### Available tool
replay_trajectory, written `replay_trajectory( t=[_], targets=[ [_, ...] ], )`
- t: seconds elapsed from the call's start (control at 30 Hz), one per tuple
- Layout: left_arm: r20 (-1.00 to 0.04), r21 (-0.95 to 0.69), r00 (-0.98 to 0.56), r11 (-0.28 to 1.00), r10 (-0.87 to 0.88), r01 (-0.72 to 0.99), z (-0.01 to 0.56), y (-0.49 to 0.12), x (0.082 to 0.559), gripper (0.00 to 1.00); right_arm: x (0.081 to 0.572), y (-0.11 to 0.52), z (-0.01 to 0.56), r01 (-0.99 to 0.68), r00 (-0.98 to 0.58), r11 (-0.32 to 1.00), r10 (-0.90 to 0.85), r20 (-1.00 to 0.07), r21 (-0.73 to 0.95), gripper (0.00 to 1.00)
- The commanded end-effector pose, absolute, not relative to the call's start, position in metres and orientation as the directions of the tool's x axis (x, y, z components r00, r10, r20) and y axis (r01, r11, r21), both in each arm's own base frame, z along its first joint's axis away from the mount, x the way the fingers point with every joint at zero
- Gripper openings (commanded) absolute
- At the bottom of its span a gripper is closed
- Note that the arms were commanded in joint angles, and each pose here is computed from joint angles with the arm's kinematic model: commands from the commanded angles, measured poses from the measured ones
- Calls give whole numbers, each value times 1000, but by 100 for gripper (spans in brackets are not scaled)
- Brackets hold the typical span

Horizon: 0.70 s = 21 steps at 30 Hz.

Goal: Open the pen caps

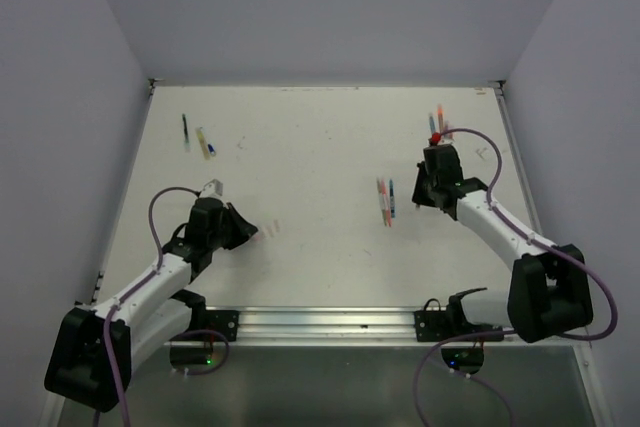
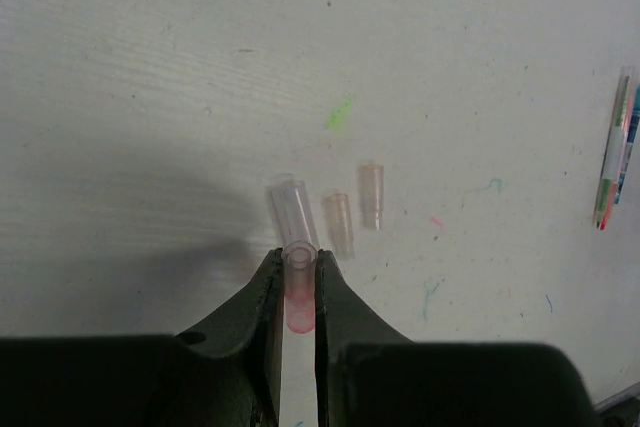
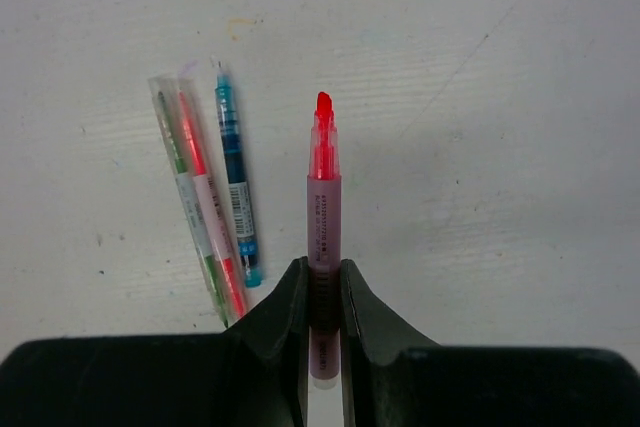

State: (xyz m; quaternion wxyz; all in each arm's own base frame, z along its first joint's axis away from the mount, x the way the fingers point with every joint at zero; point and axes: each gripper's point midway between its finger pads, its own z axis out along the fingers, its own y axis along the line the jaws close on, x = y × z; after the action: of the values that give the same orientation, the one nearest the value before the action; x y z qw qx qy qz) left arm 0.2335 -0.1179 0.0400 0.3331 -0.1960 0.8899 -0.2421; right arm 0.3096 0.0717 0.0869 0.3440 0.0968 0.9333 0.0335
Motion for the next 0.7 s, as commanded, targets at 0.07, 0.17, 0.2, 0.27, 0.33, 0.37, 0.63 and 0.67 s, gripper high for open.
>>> replay_trajectory(
  t=[0.07, 0.17, 0.2, 0.27, 0.33, 0.37, 0.63, 0.67],
  targets=[
    [-524, -562, -673, 806, -522, -187, 41, -113, 239, 0, 314, 77, 62, 113, -798, 982, 179, -575, 149, 0],
    [-506, -566, -689, 803, -518, -188, 34, -116, 237, 4, 320, 78, 49, 123, -811, 983, 180, -556, 139, 0],
    [-496, -566, -700, 802, -515, -189, 31, -117, 234, 4, 322, 76, 43, 129, -820, 983, 179, -544, 128, 0],
    [-506, -581, -688, 795, -520, -174, 31, -120, 239, 5, 327, 72, 40, 140, -816, 984, 179, -550, 112, 0],
    [-505, -573, -687, 798, -522, -185, 26, -117, 238, 9, 330, 71, 34, 140, -821, 985, 173, -544, 102, 0],
    [-508, -573, -684, 798, -523, -185, 26, -117, 239, 10, 331, 71, 33, 141, -822, 985, 174, -542, 102, 0],
    [-502, -565, -686, 800, -527, -201, 21, -116, 240, 24, 334, 85, 17, 104, -839, 982, 171, -516, 156, 0],
    [-499, -565, -688, 800, -527, -203, 20, -116, 239, 29, 334, 87, 14, 100, -845, 982, 170, -508, 163, 1]
  ],
)
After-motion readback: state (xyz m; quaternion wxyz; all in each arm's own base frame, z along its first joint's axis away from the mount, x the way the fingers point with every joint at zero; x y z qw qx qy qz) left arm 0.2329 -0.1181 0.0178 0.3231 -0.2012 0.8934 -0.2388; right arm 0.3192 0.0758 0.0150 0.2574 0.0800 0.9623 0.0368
